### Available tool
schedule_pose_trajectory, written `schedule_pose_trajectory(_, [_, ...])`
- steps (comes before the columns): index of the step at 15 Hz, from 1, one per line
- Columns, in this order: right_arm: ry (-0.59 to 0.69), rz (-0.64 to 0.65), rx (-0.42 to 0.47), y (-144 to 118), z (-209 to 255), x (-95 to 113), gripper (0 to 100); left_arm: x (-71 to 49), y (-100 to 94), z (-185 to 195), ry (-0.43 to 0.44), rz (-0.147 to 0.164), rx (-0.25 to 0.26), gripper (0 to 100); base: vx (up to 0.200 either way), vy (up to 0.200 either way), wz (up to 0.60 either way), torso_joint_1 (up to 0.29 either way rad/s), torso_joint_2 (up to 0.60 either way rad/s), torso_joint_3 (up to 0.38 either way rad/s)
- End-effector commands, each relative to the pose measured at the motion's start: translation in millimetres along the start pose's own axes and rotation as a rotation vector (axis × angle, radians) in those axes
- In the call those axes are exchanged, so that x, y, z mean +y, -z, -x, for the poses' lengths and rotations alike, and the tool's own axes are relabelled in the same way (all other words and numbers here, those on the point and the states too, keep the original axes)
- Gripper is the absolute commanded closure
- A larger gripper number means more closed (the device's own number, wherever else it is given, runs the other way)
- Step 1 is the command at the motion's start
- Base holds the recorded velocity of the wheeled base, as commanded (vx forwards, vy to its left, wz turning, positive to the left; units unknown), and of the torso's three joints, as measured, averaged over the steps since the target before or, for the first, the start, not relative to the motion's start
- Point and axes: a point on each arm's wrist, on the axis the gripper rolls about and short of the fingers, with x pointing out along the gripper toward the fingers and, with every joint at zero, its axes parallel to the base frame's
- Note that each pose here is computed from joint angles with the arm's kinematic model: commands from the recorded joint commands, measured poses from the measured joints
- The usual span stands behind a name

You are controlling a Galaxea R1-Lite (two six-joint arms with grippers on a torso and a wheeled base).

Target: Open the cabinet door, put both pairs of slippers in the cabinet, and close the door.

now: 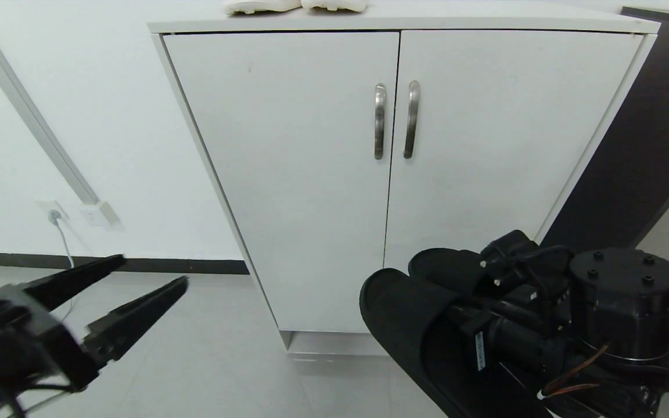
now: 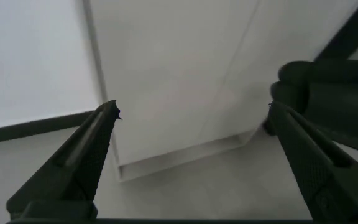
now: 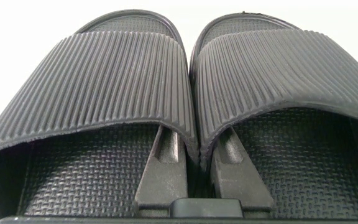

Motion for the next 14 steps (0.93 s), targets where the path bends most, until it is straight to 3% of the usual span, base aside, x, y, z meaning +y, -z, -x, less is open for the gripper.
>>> schedule_pose_trajectory(1, [0.014,-0.007,-0.004,-1.2,-0.6,-5.0,100,-15.5,-10.0,-64.9,0.12,0.001,0.023,0,0.0,0.0,0.0,0.0,0.0,0.0])
schedule_pose_trajectory(5, [-0.038,-0.014,-0.007,-2.7,1.9,-8.1,100,-46.1,-41.1,-131.3,0.249,0.011,-0.035,0,0.0,0.0,0.0,0.0,0.0,0.0])
schedule_pose_trajectory(10, [-0.027,-0.014,0.005,-0.3,-1.4,-10.3,100,-90.5,-58.8,-184.7,0.404,0.088,-0.071,0,0.0,0.0,0.0,0.0,0.0,0.0])
schedule_pose_trajectory(12, [-0.02,-0.015,0.009,0.6,-2.7,-11.7,100,-110.4,-69.2,-188.2,0.527,0.138,-0.047,0,0.0,0.0,0.0,0.0,0.0,0.0])
schedule_pose_trajectory(13, [-0.016,-0.016,0.011,0.8,-3.4,-13.1,100,-113.1,-78.3,-193.2,0.559,0.167,-0.039,0,0.0,0.0,0.0,0.0,0.0,0.0])
schedule_pose_trajectory(14, [-0.015,-0.017,0.011,0.8,-3.4,-13.5,100,-115.3,-90.4,-196.9,0.607,0.218,-0.026,0,0.0,0.0,0.0,0.0,0.0,0.0])
